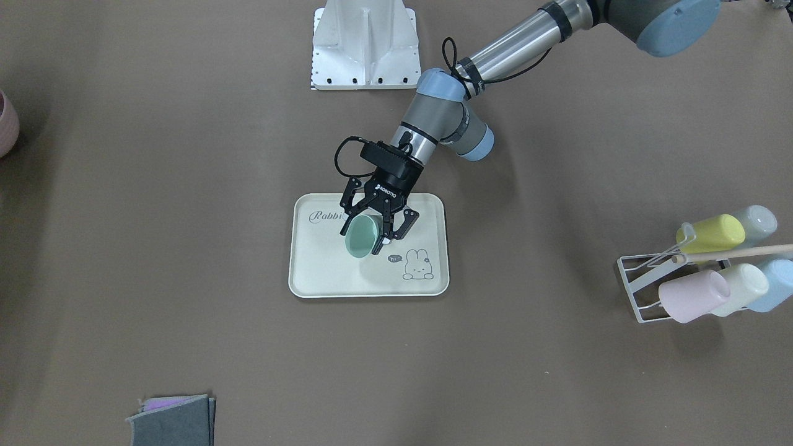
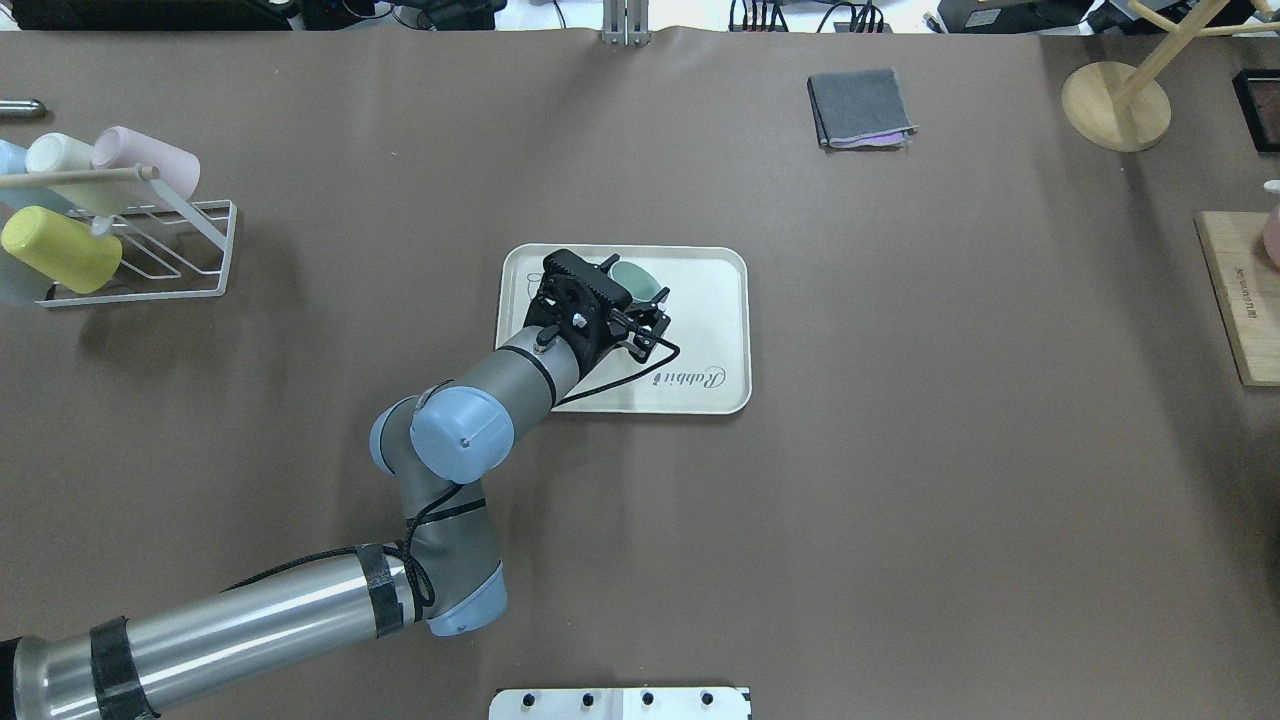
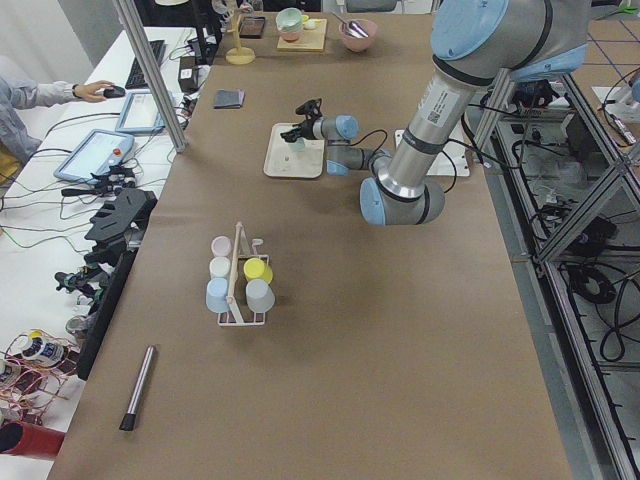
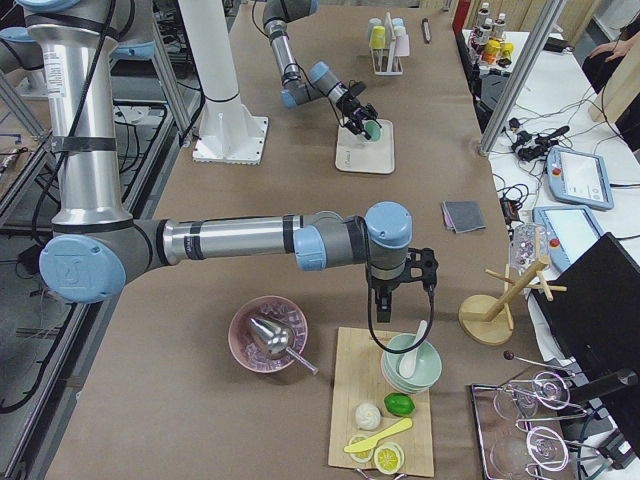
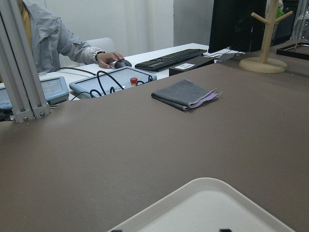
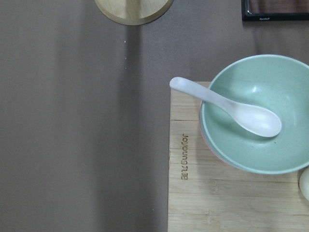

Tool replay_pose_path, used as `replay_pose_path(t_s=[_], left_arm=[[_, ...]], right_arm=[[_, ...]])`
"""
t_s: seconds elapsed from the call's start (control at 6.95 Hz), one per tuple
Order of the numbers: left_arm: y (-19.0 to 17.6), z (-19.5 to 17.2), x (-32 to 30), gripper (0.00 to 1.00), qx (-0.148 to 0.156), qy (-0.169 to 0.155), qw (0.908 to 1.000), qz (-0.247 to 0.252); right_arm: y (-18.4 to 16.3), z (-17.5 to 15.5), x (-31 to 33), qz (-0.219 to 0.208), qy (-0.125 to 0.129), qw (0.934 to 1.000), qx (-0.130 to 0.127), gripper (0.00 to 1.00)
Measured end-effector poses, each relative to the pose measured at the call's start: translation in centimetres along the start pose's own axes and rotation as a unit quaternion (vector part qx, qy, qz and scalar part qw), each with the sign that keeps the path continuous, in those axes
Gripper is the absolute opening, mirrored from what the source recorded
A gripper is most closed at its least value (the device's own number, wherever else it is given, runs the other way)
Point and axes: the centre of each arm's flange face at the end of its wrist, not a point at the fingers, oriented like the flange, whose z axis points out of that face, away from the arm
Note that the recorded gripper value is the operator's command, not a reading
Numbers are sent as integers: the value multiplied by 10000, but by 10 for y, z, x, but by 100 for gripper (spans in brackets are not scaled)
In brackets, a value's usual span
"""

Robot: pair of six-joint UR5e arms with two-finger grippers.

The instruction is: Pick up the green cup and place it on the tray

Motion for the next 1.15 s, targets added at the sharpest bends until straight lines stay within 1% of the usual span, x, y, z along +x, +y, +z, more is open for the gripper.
replay_pose_path(t_s=[0.29,0.43,0.86,1.15], left_arm=[[-1,0,1,76,9,2,10000,-4],[-2,0,1,78,11,5,10000,-5],[-1,0,1,80,8,11,10000,-5],[-2,0,1,83,10,12,10000,-6]], right_arm=[[21,-2,9,45,17,10000,-21,100],[25,-1,12,69,25,10000,-33,100],[34,4,20,144,65,9998,-91,100],[37,5,24,176,71,9998,-105,100]])
